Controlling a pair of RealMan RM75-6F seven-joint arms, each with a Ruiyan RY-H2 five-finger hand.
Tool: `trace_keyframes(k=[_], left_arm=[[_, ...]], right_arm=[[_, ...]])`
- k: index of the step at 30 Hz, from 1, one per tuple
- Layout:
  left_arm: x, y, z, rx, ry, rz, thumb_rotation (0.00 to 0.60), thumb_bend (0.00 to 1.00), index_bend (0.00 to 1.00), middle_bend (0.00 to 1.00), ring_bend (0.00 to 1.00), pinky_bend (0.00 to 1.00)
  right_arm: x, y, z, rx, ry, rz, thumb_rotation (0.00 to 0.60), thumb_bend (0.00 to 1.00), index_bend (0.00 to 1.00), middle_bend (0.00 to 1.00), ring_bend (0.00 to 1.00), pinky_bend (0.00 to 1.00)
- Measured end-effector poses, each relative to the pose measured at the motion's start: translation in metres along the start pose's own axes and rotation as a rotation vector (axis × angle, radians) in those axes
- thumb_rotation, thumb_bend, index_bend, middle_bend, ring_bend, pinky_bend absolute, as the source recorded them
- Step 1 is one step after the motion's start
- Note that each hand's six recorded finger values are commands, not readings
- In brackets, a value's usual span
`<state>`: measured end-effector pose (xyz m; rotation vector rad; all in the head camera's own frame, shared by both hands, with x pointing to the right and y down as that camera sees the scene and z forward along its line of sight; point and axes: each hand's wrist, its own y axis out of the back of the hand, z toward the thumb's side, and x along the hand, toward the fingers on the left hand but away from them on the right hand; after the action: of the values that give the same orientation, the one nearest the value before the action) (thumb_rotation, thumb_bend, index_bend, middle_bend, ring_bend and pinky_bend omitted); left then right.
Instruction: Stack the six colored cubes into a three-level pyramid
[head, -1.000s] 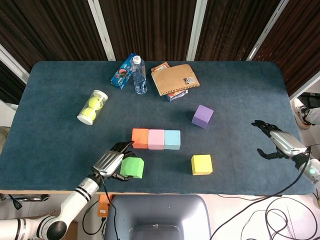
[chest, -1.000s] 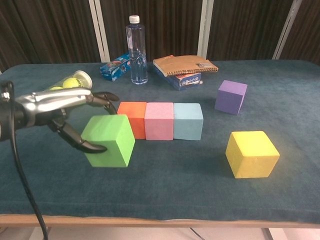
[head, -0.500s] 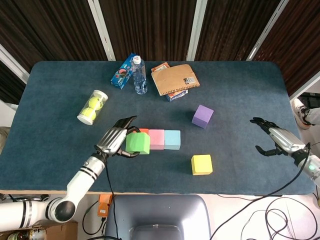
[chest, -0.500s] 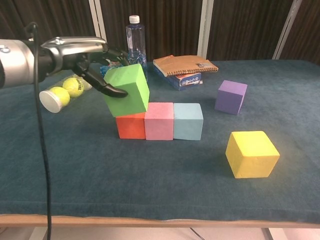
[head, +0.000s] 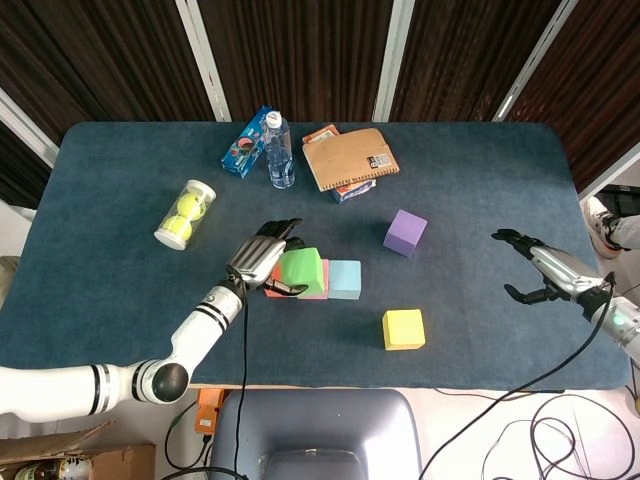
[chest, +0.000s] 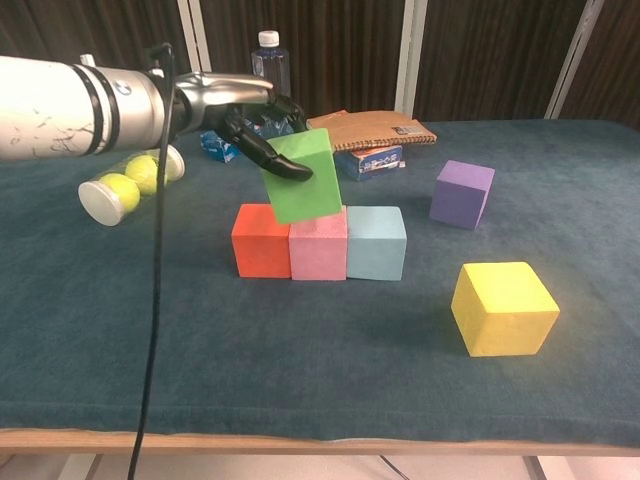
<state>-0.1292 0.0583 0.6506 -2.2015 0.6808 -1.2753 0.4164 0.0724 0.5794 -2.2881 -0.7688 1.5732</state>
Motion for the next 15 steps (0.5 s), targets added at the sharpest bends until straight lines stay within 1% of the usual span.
trace_keyframes(k=[8,15], left_arm=[[0.014,0.000,0.001,0.054,-0.001,0.023,0.397,0.42,0.46,0.02,0.00,0.07],[0.019,0.001,0.001,0.128,-0.041,0.043,0.395,0.42,0.46,0.03,0.00,0.07]], right_arm=[[0.003,-0.004,0.005,0.010,0.005,0.013,0.600,0.37,0.00,0.00,0.00,0.00],[0.003,-0.004,0.001,0.010,-0.009,0.018,0.600,0.37,0.00,0.00,0.00,0.00]])
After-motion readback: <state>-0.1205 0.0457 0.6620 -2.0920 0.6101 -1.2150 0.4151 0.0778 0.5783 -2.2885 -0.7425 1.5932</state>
